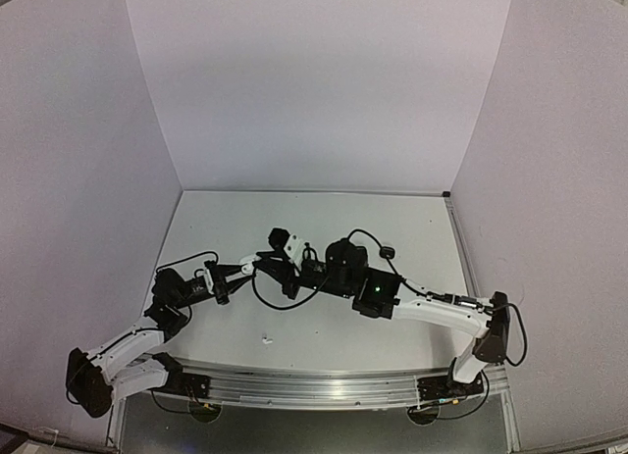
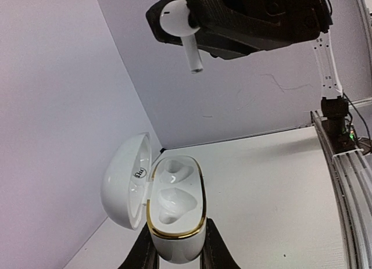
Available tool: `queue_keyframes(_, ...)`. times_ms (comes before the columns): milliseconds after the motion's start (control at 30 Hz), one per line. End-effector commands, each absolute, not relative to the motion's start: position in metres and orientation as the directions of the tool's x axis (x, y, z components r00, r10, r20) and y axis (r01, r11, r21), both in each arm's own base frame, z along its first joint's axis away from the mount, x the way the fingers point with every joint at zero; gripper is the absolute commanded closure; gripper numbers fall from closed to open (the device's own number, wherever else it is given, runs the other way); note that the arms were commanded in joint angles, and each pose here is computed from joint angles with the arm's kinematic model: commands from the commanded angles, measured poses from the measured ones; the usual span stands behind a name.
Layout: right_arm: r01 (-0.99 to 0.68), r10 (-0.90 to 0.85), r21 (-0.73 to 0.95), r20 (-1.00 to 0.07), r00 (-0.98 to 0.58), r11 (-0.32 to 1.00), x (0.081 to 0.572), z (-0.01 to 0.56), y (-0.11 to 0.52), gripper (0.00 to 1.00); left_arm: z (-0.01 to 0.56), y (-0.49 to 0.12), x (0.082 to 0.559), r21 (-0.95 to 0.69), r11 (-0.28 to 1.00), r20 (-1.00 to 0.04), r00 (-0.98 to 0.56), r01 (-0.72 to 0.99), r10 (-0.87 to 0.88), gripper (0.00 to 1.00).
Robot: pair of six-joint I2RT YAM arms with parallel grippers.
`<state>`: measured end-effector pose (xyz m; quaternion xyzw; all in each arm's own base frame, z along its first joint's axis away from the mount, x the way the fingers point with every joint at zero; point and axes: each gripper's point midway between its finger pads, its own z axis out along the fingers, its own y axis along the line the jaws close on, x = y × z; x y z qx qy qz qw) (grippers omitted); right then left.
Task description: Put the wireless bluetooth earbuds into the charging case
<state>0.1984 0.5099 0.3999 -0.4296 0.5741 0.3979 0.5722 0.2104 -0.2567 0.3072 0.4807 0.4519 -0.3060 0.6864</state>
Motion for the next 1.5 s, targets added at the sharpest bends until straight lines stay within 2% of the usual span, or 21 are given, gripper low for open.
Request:
queue_keyframes(0,-0.984,0.0,-0.069,-0.998,0.07,0.165,0.195,0.414,0.515,1.0,0.312,-0.249,0.216,0.469,0.505,-0.869,0.481,0.725,0.115,1.0)
queue_keyframes(133,-0.996,0.01,-0.063,-0.998,0.064,0.059,0.19,0.416,0.513,1.0,0.305,-0.253,0.207,0.478,0.544,-0.865,0.476,0.69,0.157,1.0)
queue_keyframes(333,-0.997,-0.011,-0.076,-0.997,0.076,-0.002,0.181,0.414,0.513,1.0,0.304,-0.254,0.205,0.459,0.551,-0.875,0.463,0.697,0.143,1.0)
queue_keyframes(533,-0.998,-0.02,-0.063,-0.998,0.064,-0.011,0.179,0.41,0.512,1.0,0.301,-0.252,0.209,0.379,0.584,-0.915,0.384,0.718,0.121,1.0)
queue_keyframes(1033,-0.993,-0.079,-0.115,-0.991,0.111,0.039,0.223,0.373,0.524,1.0,0.304,-0.255,0.207,0.367,0.577,-0.918,0.386,0.73,0.095,1.0)
queue_keyframes(1467,-0.994,-0.083,-0.104,-0.991,0.101,0.033,0.224,0.369,0.525,1.0,0.306,-0.258,0.207,0.309,0.577,-0.936,0.348,0.756,0.046,1.0)
